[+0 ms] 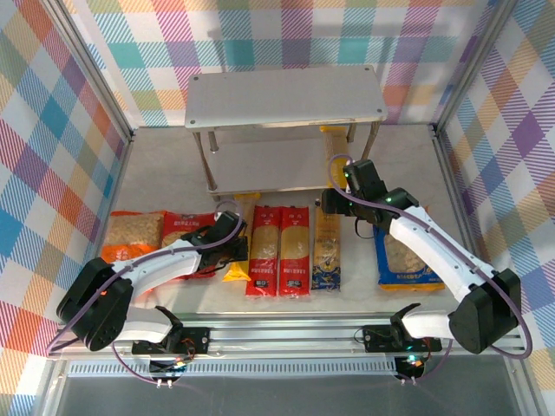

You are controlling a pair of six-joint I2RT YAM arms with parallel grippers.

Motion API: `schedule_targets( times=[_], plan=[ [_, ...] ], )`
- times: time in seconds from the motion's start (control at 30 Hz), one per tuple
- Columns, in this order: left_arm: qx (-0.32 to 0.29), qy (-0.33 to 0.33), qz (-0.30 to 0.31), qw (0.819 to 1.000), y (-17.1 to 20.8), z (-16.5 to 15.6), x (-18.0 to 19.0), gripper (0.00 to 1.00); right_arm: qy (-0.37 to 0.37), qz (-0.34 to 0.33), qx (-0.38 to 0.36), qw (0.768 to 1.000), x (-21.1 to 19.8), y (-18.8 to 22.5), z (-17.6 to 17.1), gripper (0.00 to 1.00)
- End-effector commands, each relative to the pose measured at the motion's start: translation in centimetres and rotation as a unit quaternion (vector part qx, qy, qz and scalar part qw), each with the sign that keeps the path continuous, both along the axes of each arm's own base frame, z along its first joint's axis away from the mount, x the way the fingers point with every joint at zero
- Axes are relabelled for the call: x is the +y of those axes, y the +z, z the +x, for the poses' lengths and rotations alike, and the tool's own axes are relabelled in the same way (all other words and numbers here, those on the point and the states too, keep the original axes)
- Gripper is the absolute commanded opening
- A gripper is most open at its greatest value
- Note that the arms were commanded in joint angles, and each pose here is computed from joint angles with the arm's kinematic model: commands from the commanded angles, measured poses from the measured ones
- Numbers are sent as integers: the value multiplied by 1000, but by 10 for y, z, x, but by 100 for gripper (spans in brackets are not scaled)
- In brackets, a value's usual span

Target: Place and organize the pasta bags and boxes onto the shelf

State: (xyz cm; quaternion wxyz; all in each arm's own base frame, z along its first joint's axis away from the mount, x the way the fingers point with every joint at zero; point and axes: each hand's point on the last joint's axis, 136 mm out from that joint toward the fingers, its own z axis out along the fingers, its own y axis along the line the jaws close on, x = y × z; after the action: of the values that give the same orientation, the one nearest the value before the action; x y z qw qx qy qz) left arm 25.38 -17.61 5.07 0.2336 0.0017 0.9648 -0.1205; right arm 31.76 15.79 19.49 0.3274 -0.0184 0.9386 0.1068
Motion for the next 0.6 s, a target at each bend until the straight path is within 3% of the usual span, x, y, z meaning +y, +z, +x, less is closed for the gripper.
schedule_targets(
  times=[0.0,0.57],
  plan=[
    [64,-23,33,997,-18,-33,13,0,-4,1,-2,1000,-2,5,-5,82],
    [-30,-39,1,999,93,-19,21,0,-4,11,-13,1000,-2,15,-6,82]
  ],
)
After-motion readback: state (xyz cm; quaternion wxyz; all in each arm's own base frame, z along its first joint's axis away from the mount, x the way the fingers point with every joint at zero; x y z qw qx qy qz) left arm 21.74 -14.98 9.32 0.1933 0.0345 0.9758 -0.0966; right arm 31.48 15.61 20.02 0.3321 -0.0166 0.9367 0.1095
